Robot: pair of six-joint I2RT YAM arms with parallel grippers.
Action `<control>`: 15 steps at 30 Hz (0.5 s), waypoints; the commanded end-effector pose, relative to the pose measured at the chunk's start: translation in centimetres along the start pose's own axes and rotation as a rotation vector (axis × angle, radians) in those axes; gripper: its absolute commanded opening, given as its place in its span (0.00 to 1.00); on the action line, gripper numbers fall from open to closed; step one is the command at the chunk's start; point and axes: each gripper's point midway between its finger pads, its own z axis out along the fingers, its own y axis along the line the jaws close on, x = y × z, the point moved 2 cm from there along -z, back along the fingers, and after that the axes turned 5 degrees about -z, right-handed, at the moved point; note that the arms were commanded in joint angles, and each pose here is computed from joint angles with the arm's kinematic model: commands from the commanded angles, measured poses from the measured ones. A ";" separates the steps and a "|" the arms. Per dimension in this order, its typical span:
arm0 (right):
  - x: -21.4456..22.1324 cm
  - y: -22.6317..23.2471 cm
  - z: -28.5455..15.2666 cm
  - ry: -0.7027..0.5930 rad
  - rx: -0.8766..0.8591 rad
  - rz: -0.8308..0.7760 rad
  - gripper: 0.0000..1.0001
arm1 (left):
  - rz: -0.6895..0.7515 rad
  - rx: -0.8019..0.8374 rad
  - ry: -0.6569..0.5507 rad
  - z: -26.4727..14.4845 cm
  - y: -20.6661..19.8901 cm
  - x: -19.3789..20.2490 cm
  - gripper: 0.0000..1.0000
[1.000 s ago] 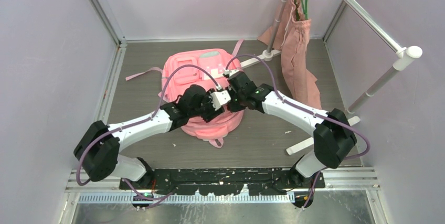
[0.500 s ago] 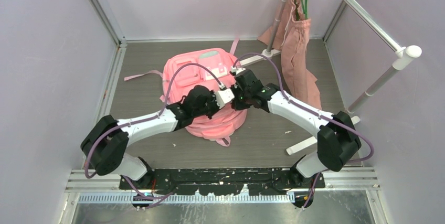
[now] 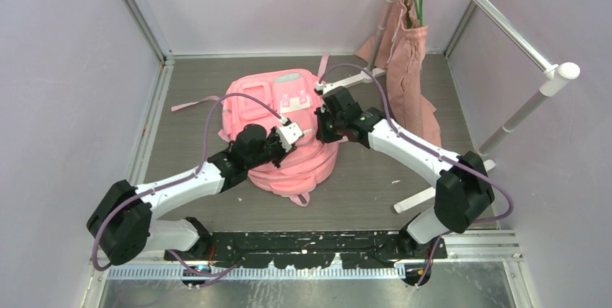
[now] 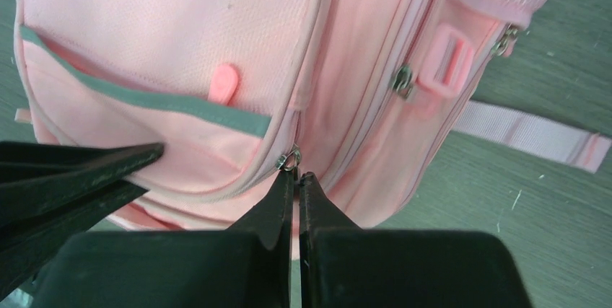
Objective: Pack the student bag
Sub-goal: Zip the student bag at the center of the board.
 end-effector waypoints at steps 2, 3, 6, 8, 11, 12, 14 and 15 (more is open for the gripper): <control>-2.8 -4.9 0.5 -0.044 0.193 -0.017 0.01 | -0.055 0.069 -0.005 -1.8 -1.2 0.2 0.00; -3.2 -4.9 0.9 -0.054 0.182 -0.013 0.01 | -0.056 0.078 -0.002 -1.8 -1.4 0.3 0.00; -4.8 -5.8 2.1 -0.064 0.178 -0.015 0.01 | -0.061 0.093 0.007 -2.1 -1.7 0.5 0.00; -5.5 -6.3 3.0 -0.063 0.164 -0.036 0.01 | -0.064 0.099 0.009 -2.3 -1.8 0.5 0.00; -7.1 -7.2 4.2 -0.101 0.165 -0.053 0.01 | -0.071 0.124 0.002 -2.5 -2.2 0.4 0.00; -7.5 -7.7 4.6 -0.110 0.171 -0.049 0.01 | -0.073 0.130 0.004 -2.5 -2.3 0.4 0.00; -8.1 -8.2 4.8 -0.101 0.181 -0.055 0.01 | -0.075 0.133 0.016 -2.6 -2.4 0.5 0.00; -8.5 -8.0 4.5 -0.109 0.174 -0.062 0.01 | -0.074 0.134 0.024 -2.6 -2.4 0.6 0.00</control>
